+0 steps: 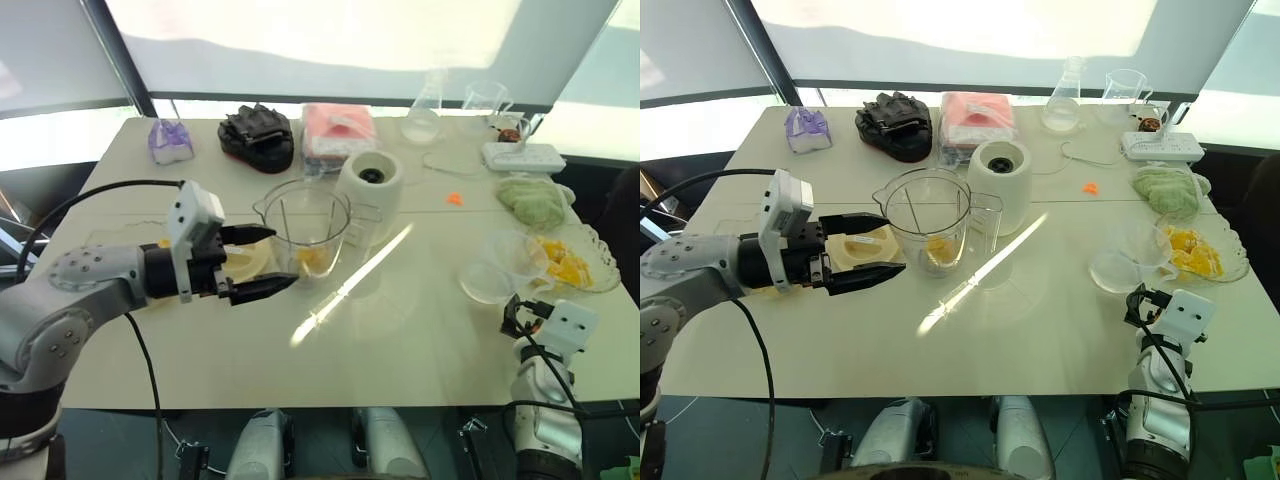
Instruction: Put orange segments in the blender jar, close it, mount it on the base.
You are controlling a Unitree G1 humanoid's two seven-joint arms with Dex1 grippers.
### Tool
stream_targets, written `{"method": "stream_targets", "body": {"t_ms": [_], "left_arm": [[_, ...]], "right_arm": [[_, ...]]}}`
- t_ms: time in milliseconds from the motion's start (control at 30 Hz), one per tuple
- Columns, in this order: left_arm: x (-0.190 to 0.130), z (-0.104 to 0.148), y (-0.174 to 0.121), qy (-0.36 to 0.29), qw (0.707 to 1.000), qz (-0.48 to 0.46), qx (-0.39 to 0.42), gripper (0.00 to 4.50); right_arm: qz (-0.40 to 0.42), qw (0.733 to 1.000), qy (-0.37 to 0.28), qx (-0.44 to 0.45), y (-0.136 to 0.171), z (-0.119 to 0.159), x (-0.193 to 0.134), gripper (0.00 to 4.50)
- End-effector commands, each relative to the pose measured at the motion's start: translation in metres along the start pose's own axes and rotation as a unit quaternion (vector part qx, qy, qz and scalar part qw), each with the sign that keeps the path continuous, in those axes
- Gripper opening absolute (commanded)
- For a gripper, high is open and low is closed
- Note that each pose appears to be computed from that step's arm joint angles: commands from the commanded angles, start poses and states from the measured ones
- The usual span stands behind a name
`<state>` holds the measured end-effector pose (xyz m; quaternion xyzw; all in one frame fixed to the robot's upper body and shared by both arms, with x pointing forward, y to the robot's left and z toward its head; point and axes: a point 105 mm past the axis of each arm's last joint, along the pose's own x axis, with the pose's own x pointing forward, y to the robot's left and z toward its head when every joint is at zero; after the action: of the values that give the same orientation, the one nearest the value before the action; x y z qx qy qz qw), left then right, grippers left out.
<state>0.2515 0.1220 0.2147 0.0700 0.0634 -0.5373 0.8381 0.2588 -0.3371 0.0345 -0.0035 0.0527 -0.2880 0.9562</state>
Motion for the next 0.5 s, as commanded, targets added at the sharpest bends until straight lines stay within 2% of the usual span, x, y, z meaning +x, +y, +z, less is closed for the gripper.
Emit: {"method": "stream_targets", "body": {"t_ms": [33, 200, 333, 500], "left_arm": [[-0.001, 0.006, -0.002, -0.008, 1.000, -0.003, 0.013, 4.50], [-0.001, 0.004, -0.002, -0.007, 1.000, -0.004, 0.010, 4.50], [-0.001, 0.002, -0.001, -0.005, 1.000, -0.005, 0.006, 4.50], [-0.002, 0.001, 0.002, -0.004, 1.000, -0.005, 0.002, 4.50]], "right_arm": [[-0.014, 1.000, -0.023, -0.007, -0.008, 0.013, -0.002, 4.43], [-0.025, 0.999, -0.037, 0.010, -0.021, 0.018, -0.015, 4.43], [0.011, 0.998, -0.052, 0.027, -0.012, 0.027, -0.025, 4.43], [0.036, 0.997, -0.059, 0.014, -0.017, 0.038, -0.038, 4.43]]}}
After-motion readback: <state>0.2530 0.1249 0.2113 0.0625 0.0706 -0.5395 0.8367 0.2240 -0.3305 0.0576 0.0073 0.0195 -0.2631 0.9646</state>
